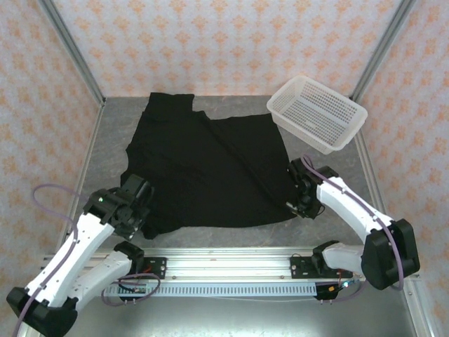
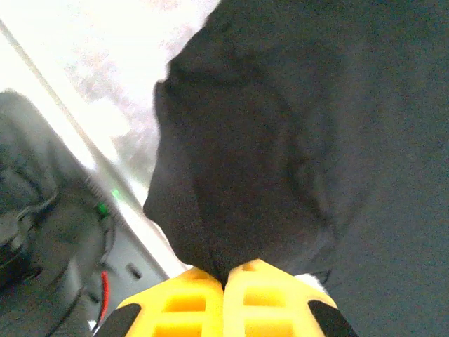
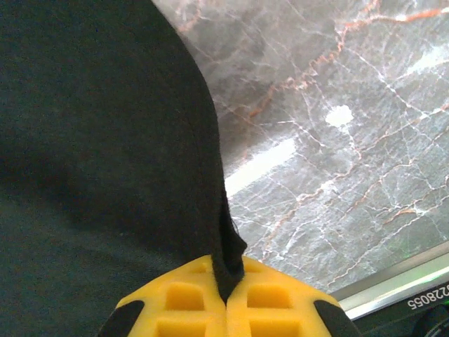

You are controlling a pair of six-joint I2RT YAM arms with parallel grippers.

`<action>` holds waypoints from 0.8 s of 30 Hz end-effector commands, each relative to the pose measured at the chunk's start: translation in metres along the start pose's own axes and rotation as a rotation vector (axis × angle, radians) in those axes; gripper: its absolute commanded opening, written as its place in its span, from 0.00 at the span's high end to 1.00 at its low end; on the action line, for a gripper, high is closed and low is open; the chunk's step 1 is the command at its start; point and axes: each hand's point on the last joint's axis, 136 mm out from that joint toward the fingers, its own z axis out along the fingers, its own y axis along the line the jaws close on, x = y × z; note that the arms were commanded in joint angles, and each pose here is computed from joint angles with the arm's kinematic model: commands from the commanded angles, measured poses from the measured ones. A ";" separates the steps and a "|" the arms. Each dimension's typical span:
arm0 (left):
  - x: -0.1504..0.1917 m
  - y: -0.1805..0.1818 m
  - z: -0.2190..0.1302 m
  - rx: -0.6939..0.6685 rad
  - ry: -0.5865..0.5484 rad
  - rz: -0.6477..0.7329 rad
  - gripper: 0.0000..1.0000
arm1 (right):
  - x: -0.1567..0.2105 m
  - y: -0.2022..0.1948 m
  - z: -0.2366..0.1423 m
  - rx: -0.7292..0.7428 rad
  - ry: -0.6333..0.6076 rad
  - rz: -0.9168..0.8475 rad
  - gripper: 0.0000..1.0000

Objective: Fold and stack the t-shirts

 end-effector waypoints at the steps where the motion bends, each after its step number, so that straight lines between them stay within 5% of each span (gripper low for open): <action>1: -0.038 -0.047 -0.023 0.129 -0.201 0.040 1.00 | -0.012 0.012 -0.002 -0.004 -0.032 0.018 1.00; 10: -0.078 -0.113 -0.054 0.154 -0.394 0.165 1.00 | -0.046 0.045 -0.002 0.008 -0.057 0.061 1.00; 24: -0.112 -0.146 -0.033 0.034 -0.414 0.251 1.00 | -0.098 0.065 -0.027 0.022 -0.192 0.099 1.00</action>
